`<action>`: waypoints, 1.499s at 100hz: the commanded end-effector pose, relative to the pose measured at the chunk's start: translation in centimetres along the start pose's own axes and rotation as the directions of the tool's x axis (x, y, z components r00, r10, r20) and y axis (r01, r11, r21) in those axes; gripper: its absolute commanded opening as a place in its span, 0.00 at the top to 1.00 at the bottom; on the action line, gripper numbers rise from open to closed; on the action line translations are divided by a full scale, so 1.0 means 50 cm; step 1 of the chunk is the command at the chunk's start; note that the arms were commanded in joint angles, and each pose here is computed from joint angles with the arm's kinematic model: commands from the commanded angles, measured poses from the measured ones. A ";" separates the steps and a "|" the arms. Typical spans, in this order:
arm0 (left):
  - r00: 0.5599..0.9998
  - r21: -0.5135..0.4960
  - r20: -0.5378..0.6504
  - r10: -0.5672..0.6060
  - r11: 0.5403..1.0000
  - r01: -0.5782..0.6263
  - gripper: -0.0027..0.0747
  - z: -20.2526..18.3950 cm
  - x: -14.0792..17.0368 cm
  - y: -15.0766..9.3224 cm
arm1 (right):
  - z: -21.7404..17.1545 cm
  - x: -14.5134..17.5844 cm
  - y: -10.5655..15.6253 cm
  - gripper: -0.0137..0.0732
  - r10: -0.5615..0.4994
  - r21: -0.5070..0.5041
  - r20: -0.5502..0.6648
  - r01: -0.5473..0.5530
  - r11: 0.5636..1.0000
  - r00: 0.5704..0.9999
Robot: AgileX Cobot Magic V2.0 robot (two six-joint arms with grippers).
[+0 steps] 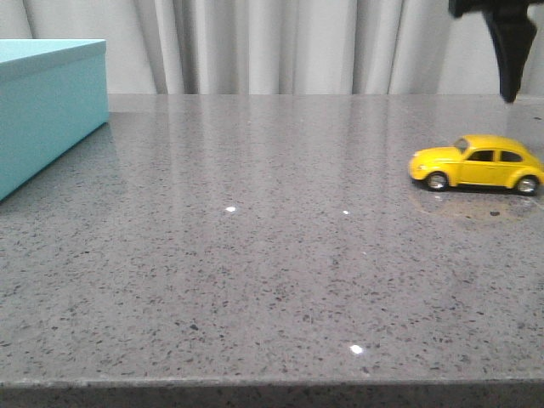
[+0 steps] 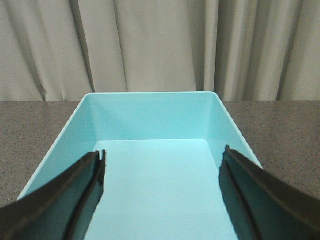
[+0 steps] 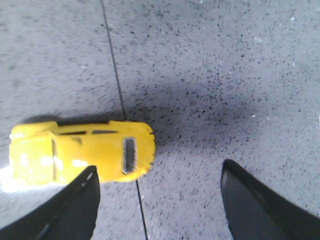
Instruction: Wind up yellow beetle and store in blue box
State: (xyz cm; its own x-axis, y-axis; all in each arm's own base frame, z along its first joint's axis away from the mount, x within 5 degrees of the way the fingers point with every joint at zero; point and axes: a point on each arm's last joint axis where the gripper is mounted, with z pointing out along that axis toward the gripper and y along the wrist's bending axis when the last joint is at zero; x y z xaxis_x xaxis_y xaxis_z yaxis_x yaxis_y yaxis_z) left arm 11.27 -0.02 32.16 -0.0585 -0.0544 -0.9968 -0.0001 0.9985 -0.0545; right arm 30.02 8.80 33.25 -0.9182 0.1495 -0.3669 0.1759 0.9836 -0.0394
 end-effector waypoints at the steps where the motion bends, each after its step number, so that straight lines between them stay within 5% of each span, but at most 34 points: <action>1: 0.993 0.005 0.118 -0.014 1.000 0.013 0.35 -0.001 -0.038 -0.002 | -0.069 0.006 -0.009 0.26 -0.010 -0.063 0.104 0.017 0.998 0.994; 72: 0.994 0.008 0.112 0.002 1.000 -0.003 0.35 -0.002 -0.048 -0.003 | -0.141 0.099 -0.039 0.26 0.036 -0.299 0.425 0.102 0.949 0.905; 100: 0.993 0.130 -0.009 0.116 0.985 -0.114 0.35 0.039 -0.090 -0.040 | -0.162 0.142 -0.067 0.26 0.068 -0.339 0.462 0.105 0.935 0.884; 137: 0.913 0.381 -0.020 0.408 0.847 -0.370 0.24 0.157 -0.160 -0.157 | -0.213 0.176 -0.099 0.26 0.122 -0.393 0.512 0.105 0.914 0.850; 150: 0.831 0.469 -0.104 0.547 0.764 -0.444 0.25 0.216 -0.164 -0.194 | -0.220 0.179 -0.102 0.26 0.127 -0.397 0.520 0.107 0.911 0.845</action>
State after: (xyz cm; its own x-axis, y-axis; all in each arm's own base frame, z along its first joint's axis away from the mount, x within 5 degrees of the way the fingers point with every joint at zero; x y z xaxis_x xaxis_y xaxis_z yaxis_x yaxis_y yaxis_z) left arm 21.21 -8.23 38.30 -0.2018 0.4445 -0.8728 0.4657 0.8274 0.3137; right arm 17.26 6.33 38.86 -0.6394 0.1914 -0.7447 -0.0404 0.9588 0.2811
